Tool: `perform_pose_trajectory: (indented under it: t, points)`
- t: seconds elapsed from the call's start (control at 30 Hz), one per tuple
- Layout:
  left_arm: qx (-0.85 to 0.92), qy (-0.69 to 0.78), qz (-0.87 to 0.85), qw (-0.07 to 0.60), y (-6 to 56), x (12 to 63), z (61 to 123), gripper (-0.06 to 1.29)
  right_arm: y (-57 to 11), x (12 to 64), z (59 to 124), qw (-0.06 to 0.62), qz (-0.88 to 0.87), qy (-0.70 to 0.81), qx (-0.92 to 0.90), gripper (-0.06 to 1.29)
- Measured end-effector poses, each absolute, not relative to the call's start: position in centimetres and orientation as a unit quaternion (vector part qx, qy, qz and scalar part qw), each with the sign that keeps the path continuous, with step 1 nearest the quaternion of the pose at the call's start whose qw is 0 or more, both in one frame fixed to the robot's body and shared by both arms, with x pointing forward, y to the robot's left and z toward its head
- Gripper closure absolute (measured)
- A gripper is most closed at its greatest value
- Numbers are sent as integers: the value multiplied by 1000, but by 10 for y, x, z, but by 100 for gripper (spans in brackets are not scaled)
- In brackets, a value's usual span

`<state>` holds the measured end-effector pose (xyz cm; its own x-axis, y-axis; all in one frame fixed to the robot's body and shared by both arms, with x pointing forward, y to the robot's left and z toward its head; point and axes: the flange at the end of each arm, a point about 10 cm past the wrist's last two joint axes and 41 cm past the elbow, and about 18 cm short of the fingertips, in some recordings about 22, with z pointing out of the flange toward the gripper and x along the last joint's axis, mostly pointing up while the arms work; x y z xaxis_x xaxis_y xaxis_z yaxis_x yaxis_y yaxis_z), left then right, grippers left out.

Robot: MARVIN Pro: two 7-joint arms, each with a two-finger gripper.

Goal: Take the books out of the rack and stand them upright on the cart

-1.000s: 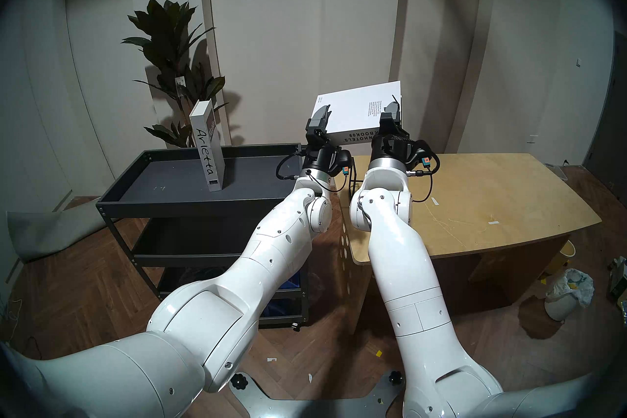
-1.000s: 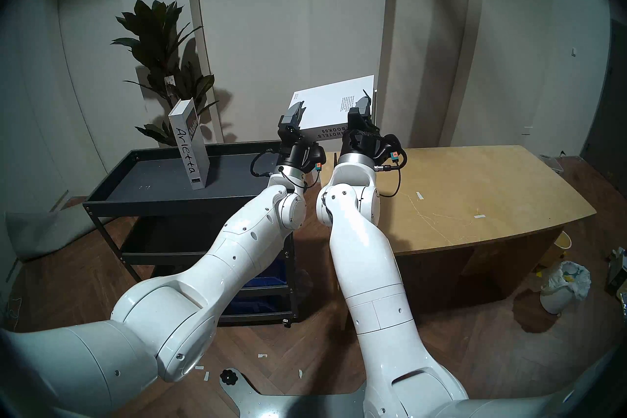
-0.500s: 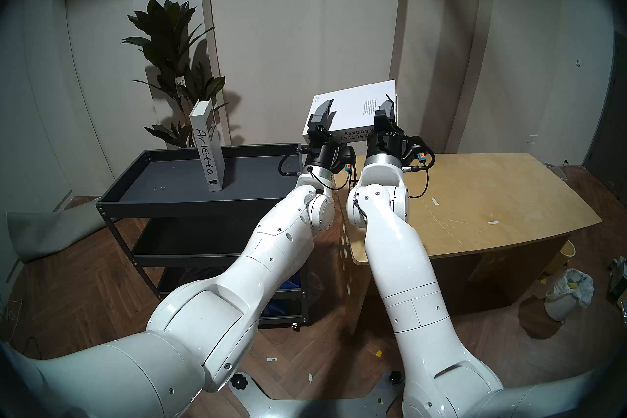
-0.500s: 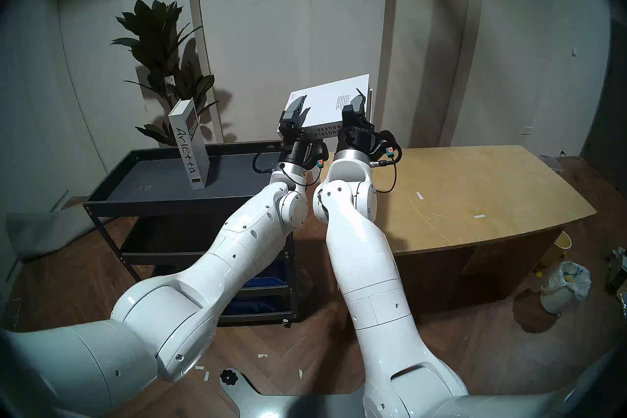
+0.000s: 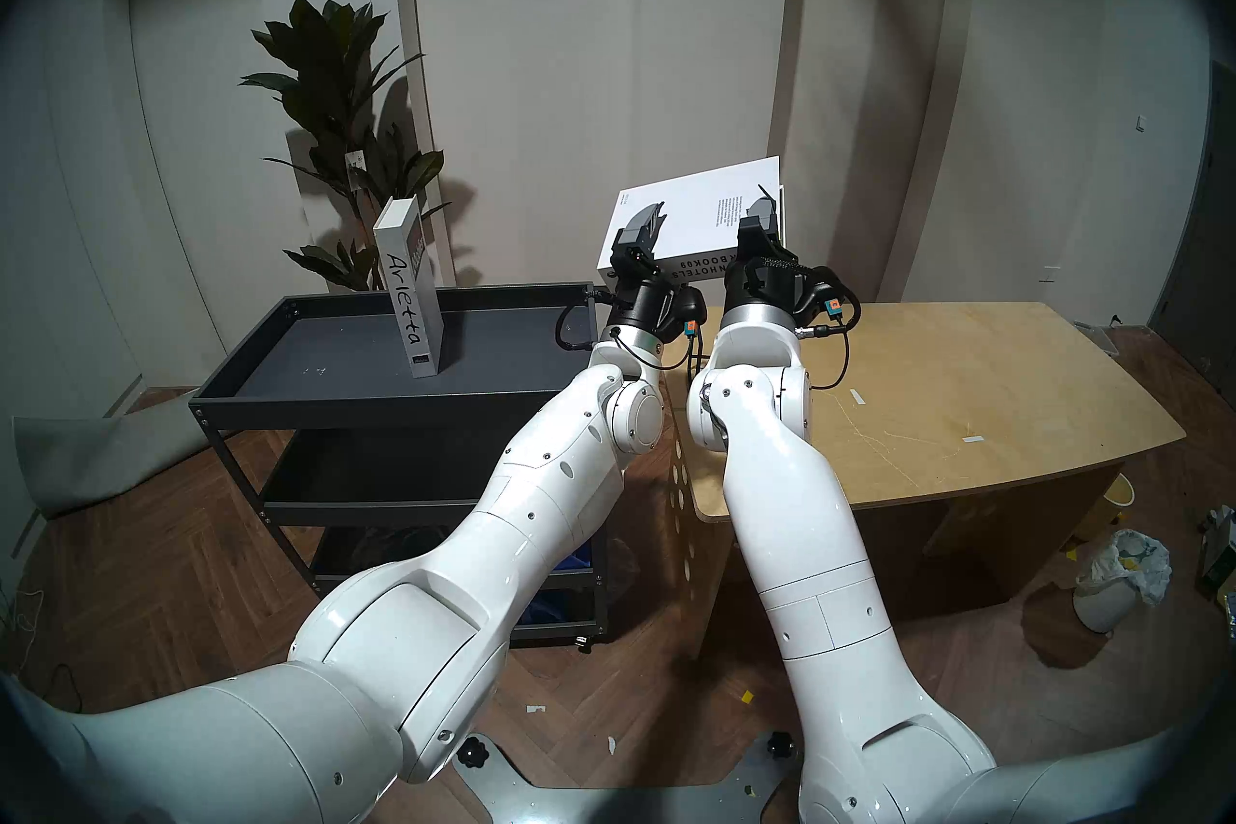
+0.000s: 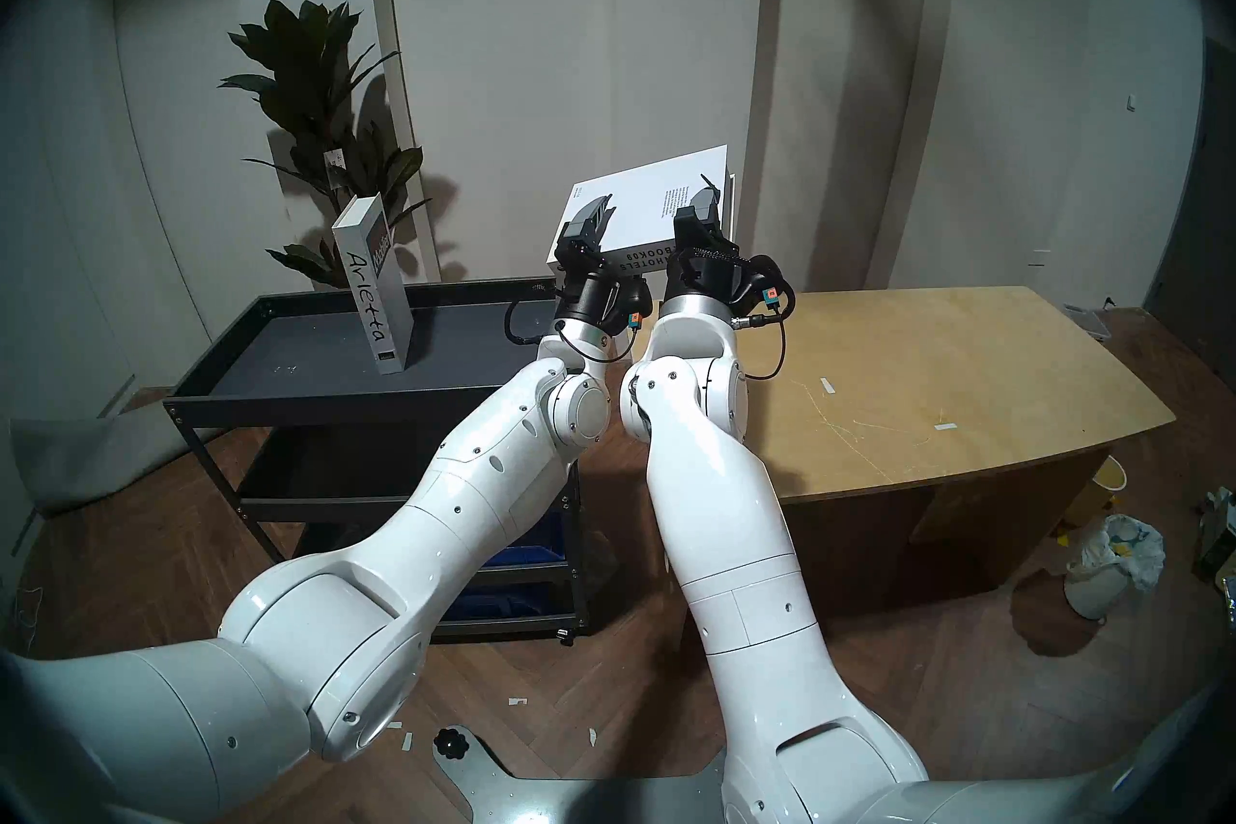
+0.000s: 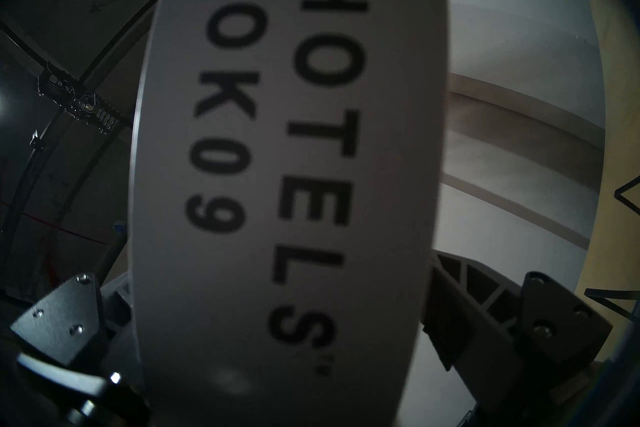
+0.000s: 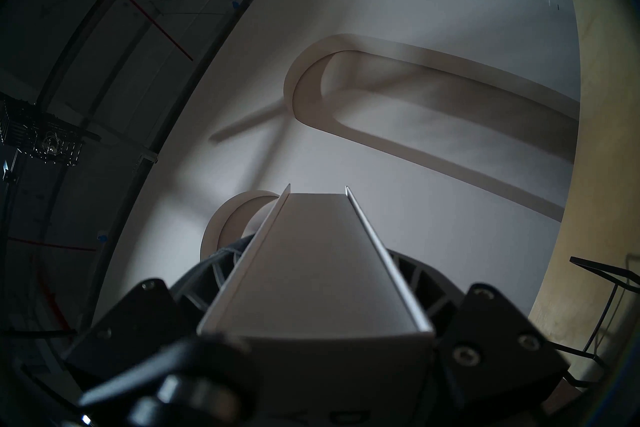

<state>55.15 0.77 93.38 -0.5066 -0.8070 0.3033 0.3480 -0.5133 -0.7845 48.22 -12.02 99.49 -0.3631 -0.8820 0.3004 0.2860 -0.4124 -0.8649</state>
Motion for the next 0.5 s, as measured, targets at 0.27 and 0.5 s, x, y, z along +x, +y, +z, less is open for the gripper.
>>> perform_pose_trajectory:
  t: [0.27, 0.5]
  points:
    - [-352, 342, -799, 348, 7, 550, 934, 3, -122, 481, 992, 390, -737, 373, -407, 61]
    - [-360, 346, -799, 335, 7, 548, 935, 42, -123, 480, 991, 387, -737, 373, -411, 62]
